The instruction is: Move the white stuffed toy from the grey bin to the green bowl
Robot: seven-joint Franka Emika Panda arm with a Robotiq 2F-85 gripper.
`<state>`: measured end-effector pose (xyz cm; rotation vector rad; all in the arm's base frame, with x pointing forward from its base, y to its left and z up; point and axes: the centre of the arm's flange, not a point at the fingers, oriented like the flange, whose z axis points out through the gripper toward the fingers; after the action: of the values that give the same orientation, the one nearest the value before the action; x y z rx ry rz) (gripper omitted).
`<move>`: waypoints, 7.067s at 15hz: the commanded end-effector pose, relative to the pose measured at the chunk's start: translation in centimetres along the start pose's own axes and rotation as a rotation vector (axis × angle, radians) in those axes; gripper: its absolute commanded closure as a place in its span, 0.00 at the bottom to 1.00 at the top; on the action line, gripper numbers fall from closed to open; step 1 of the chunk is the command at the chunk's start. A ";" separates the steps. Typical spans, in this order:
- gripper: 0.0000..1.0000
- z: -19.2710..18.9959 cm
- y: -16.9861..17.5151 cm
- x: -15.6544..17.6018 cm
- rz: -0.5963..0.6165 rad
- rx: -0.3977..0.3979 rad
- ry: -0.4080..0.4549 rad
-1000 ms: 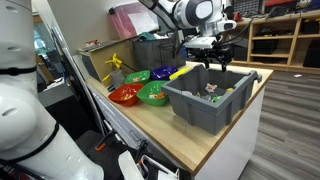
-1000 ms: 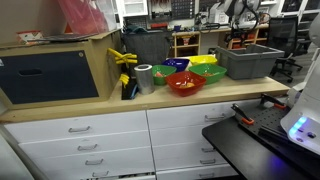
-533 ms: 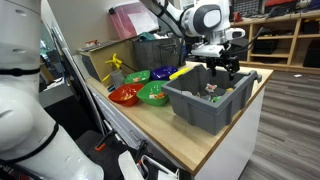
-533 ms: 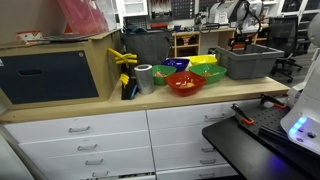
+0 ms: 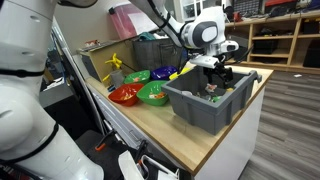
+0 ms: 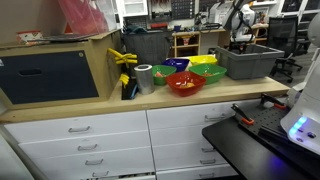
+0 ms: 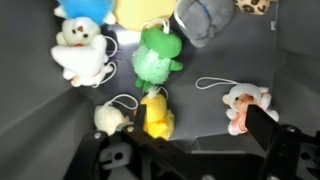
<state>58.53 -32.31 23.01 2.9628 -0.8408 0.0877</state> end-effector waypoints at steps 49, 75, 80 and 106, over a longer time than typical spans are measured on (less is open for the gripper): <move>1.00 -5.7 -4.8 0.1 -0.106 -0.049 0.136; 0.00 -0.4 -2.2 2.8 0.183 0.158 0.085; 0.00 -0.3 -1.4 3.7 0.278 0.207 0.105; 0.49 3.8 -2.6 0.6 0.357 0.208 0.019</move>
<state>60.26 -31.55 18.62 2.9327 -1.4302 0.1991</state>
